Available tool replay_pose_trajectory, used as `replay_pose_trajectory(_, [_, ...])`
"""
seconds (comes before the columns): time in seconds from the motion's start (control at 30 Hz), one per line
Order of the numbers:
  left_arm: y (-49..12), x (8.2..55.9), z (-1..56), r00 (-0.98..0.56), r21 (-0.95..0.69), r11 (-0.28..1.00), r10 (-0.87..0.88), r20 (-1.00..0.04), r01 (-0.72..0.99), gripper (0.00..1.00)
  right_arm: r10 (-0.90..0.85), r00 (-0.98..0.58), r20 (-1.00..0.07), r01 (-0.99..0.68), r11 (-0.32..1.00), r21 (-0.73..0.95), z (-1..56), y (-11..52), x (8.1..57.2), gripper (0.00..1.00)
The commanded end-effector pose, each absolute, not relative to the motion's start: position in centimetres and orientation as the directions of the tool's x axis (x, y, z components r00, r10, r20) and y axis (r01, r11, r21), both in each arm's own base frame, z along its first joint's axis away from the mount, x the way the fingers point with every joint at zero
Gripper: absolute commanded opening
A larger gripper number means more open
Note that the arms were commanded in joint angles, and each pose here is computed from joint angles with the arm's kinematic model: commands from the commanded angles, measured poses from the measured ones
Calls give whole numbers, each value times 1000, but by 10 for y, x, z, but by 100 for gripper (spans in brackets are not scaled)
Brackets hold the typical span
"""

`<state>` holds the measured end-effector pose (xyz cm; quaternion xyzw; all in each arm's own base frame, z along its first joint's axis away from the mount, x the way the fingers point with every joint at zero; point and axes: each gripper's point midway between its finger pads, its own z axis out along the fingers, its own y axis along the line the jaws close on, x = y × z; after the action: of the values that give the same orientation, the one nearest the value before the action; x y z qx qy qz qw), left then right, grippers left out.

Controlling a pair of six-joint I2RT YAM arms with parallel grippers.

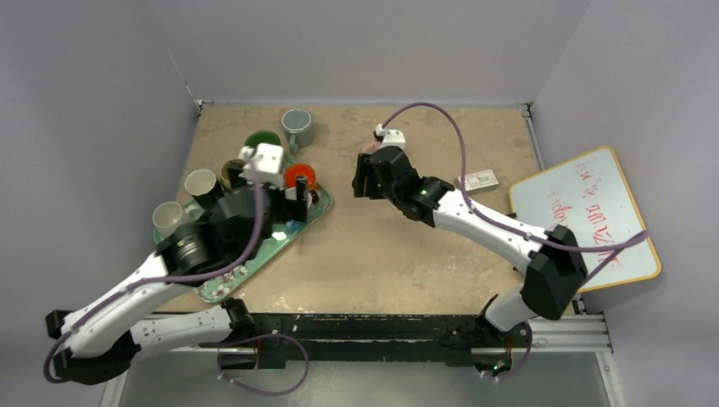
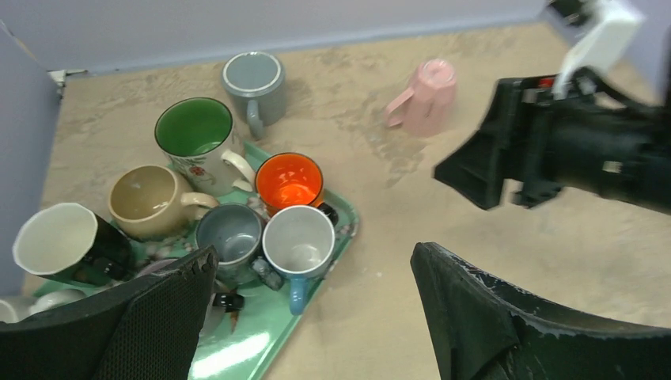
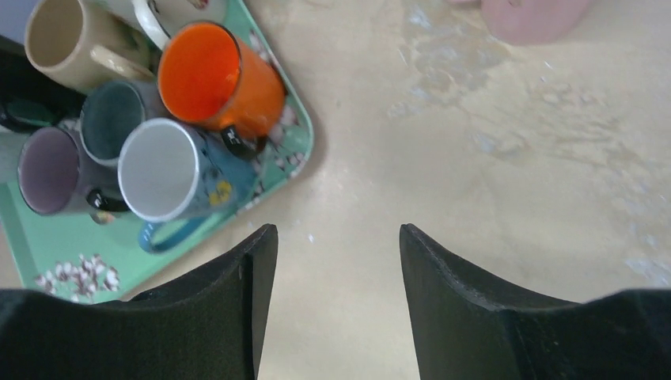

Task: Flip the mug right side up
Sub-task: Turn over the cup at the center of the board.

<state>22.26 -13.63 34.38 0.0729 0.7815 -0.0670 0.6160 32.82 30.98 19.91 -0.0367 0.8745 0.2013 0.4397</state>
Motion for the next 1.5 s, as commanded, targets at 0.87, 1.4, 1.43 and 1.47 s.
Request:
replay_pose_trajectory(0.87, [-117, 558, 194, -609, -52, 997, -4, -793, 61, 59, 309, -457, -834, -407, 761, 505, 258, 227, 224, 64])
replay_pose_trajectory(1.4, [-98, 570, 127, -704, 1, 1000, 14, -710, 19, 46, 293, -480, -827, -386, 776, 498, 242, 224, 222, 64])
replay_pose_trajectory(1.43, [-98, 570, 125, -707, 1, 1000, 13, -708, 17, 46, 293, -480, -827, -386, 776, 499, 242, 224, 222, 64])
replay_pose_trajectory(1.47, [-98, 570, 120, -712, 2, 1000, 12, -702, 15, 46, 295, -481, -826, -385, 775, 501, 242, 224, 222, 64])
